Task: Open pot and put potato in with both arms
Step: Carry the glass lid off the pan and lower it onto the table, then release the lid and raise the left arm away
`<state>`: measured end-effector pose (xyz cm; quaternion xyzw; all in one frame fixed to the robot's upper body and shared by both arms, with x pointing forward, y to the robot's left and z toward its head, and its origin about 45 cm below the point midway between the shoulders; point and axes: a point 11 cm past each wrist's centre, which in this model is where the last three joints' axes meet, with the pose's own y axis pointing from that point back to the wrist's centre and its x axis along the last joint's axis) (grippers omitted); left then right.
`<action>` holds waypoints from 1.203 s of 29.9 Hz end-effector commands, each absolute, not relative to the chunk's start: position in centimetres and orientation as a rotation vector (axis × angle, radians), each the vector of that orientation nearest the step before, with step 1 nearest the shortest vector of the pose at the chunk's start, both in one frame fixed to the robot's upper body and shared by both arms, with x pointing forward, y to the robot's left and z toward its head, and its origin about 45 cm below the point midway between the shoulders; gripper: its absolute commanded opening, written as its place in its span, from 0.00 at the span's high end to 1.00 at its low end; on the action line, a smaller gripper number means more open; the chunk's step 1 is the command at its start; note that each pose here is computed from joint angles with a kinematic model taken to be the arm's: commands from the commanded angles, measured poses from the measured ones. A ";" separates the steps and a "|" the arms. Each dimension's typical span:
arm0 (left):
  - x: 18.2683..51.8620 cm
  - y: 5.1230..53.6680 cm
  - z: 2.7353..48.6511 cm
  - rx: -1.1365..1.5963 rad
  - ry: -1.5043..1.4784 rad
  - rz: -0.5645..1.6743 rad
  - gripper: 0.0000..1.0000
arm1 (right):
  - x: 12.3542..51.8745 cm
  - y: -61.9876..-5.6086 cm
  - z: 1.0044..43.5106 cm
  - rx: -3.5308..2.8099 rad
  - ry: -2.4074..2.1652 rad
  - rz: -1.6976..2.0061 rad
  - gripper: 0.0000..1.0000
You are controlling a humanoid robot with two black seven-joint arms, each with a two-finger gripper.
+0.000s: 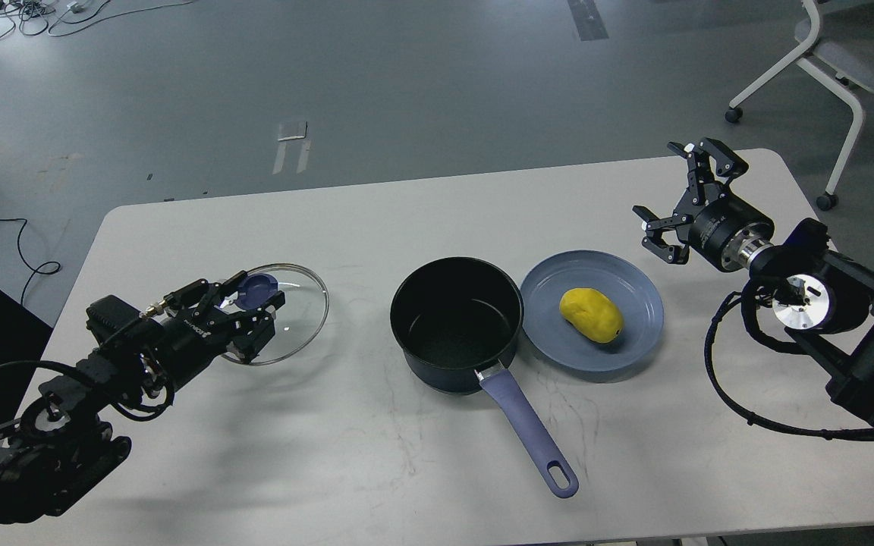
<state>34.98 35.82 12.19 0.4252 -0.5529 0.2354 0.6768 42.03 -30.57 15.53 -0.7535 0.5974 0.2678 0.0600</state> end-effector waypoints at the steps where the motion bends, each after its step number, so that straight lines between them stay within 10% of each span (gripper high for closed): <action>1: 34.6 35.9 11.5 0.962 -1.218 0.525 0.76 | 42.0 -30.7 15.5 -2.281 1.814 0.809 0.00; 13: 34.0 34.5 10.4 0.939 -1.198 0.495 0.67 | 42.0 -31.0 15.5 -2.279 1.822 0.806 0.00; 18: 34.1 34.1 10.3 0.928 -1.188 0.509 0.29 | 42.0 -31.0 15.5 -2.280 1.824 0.807 0.00; 30: 33.6 33.4 9.9 0.914 -1.178 0.479 0.13 | 42.0 -31.3 15.5 -2.280 1.830 0.803 0.00; 36: 38.7 32.4 16.6 0.748 -1.072 0.838 0.02 | 41.8 -29.6 15.2 -2.396 1.782 0.792 0.00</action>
